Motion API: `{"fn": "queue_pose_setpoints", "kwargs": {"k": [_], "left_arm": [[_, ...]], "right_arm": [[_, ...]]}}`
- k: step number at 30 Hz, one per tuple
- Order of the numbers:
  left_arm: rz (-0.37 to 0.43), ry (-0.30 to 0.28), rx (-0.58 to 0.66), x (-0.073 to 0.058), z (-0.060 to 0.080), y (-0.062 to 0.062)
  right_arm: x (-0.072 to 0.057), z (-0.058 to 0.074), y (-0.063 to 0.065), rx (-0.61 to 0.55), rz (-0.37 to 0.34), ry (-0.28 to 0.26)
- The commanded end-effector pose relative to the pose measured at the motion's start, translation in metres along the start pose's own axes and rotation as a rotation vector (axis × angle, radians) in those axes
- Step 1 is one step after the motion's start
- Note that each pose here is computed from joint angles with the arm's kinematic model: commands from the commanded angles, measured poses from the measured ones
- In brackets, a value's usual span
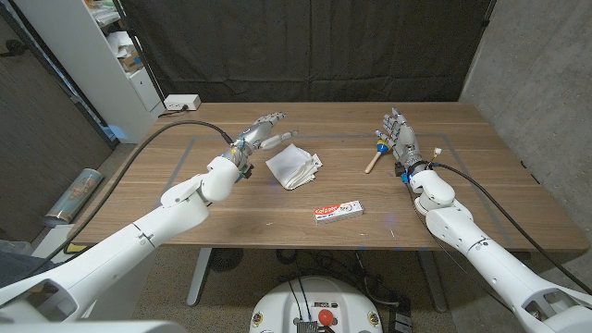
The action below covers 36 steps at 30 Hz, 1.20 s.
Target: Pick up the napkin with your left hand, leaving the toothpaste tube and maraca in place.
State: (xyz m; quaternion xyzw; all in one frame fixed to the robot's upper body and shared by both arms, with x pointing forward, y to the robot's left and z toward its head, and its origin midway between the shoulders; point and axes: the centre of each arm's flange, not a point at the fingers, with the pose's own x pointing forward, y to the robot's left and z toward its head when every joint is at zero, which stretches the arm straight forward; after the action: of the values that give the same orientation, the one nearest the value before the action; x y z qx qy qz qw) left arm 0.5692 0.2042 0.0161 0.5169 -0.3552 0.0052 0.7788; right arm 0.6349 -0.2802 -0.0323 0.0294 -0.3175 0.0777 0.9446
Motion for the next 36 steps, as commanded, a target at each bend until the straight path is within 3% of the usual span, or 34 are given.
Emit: {"fn": "queue_pose_setpoints", "kwargs": {"k": [1,10,36], "left_arm": [[-0.007,0.018,0.028,0.001,-0.001,-0.010],[-0.028,0.028,0.042,0.001,-0.001,-0.020],[-0.059,0.096,0.137,-0.002,0.008,-0.032]], "right_arm": [[0.003,-0.001,0.001,0.000,-0.007,-0.001],[0.005,-0.002,0.002,0.003,-0.010,-0.002],[0.008,-0.003,0.003,0.003,-0.002,0.001]]}}
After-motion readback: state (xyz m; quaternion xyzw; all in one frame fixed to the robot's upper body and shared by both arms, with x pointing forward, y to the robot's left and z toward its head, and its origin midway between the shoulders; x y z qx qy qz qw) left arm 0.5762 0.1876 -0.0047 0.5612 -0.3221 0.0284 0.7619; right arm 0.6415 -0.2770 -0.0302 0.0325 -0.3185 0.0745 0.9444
